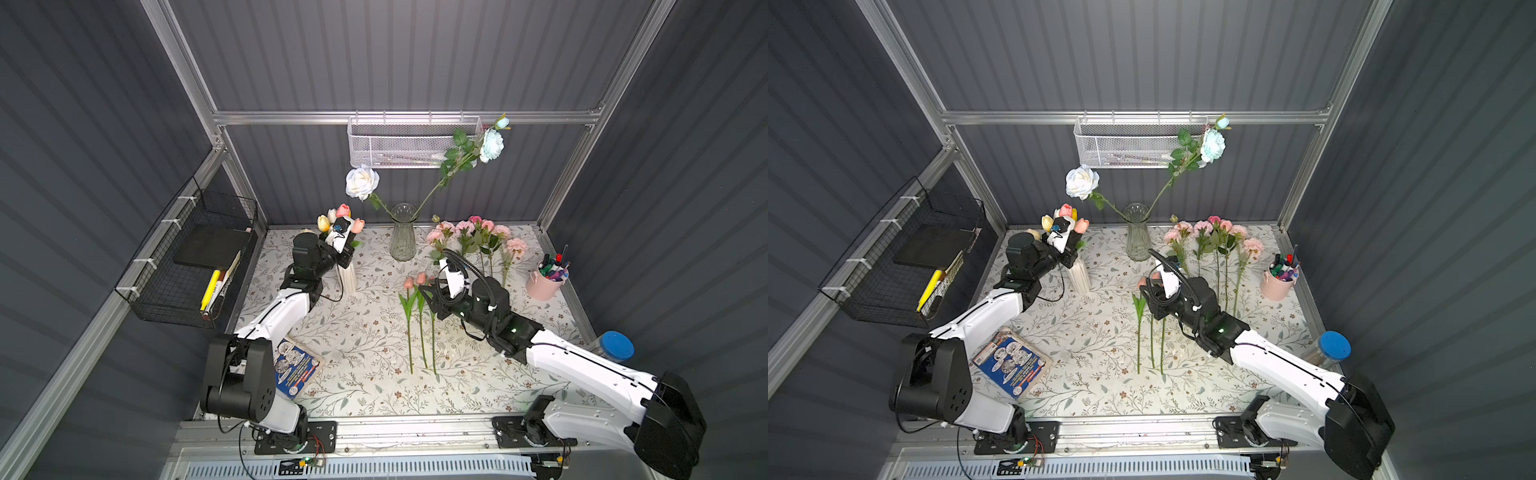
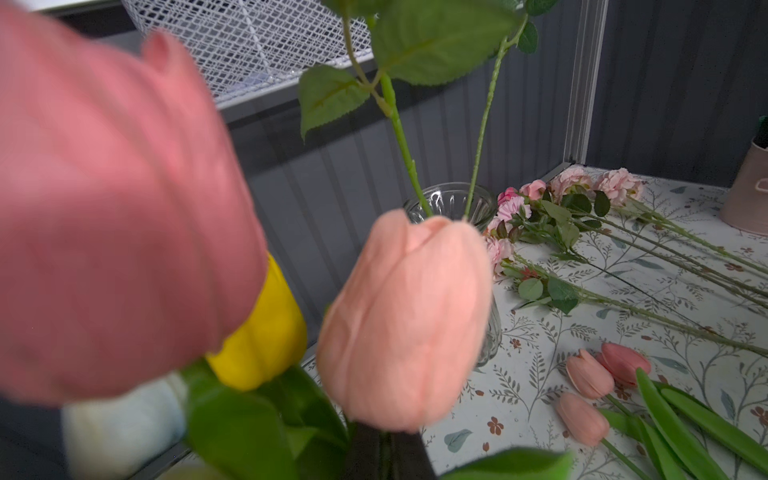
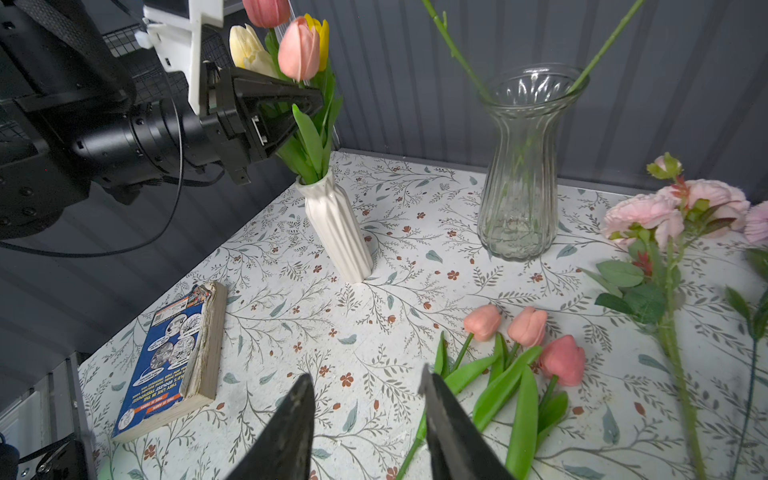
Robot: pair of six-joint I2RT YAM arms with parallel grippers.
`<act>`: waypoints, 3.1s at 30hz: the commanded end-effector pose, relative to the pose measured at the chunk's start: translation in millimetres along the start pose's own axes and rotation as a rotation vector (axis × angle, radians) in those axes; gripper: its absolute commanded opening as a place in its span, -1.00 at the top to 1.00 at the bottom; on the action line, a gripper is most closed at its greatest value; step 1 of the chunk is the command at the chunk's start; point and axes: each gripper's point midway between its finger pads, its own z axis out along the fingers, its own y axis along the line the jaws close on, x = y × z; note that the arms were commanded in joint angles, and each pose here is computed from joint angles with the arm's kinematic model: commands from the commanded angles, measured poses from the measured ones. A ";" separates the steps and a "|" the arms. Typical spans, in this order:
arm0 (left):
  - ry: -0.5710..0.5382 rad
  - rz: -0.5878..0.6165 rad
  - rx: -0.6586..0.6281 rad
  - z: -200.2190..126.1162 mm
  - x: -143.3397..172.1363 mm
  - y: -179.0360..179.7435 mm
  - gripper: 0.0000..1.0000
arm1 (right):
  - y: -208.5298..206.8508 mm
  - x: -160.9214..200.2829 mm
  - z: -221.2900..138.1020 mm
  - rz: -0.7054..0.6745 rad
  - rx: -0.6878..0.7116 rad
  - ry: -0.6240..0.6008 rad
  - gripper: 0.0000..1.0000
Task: Pick out pink flowers from the vase
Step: Pick up the flower from the vase, then place the flower at the center of the board.
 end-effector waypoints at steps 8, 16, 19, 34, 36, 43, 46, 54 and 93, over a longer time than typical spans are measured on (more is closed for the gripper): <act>-0.239 0.092 -0.042 -36.2 -111.5 17.1 1.00 | 0.1 -2.3 0.6 -0.005 0.012 -0.004 0.09; -0.383 0.121 -0.053 -70.3 -177.6 19.6 1.00 | 3.6 -9.0 -3.1 0.004 0.011 -0.018 0.09; -0.468 0.115 -0.076 -86.7 -213.2 24.4 1.00 | 3.5 -16.4 -6.1 -0.015 0.025 -0.031 0.08; -0.680 0.046 -0.146 -183.2 -335.0 24.2 1.00 | 4.1 -44.4 -34.4 -0.074 0.079 -0.076 0.08; -0.641 -0.048 -0.121 -182.8 -336.3 24.4 1.00 | 1.3 -46.9 -39.8 -0.081 0.101 -0.081 0.08; -0.359 -0.389 0.082 -147.8 -300.4 -12.5 1.00 | -20.5 -58.2 -64.2 -0.139 0.261 -0.088 0.09; -0.233 -0.487 0.178 -135.8 -267.3 -38.8 1.00 | -25.3 -60.9 -74.6 -0.160 0.291 -0.105 0.08; 0.147 -0.746 0.319 -98.9 -158.2 -96.5 0.91 | -34.7 -51.9 -78.1 -0.180 0.337 -0.084 0.11; 1.068 -0.919 0.078 52.5 203.2 -214.6 0.80 | -40.1 -34.8 -72.2 -0.177 0.348 -0.044 0.13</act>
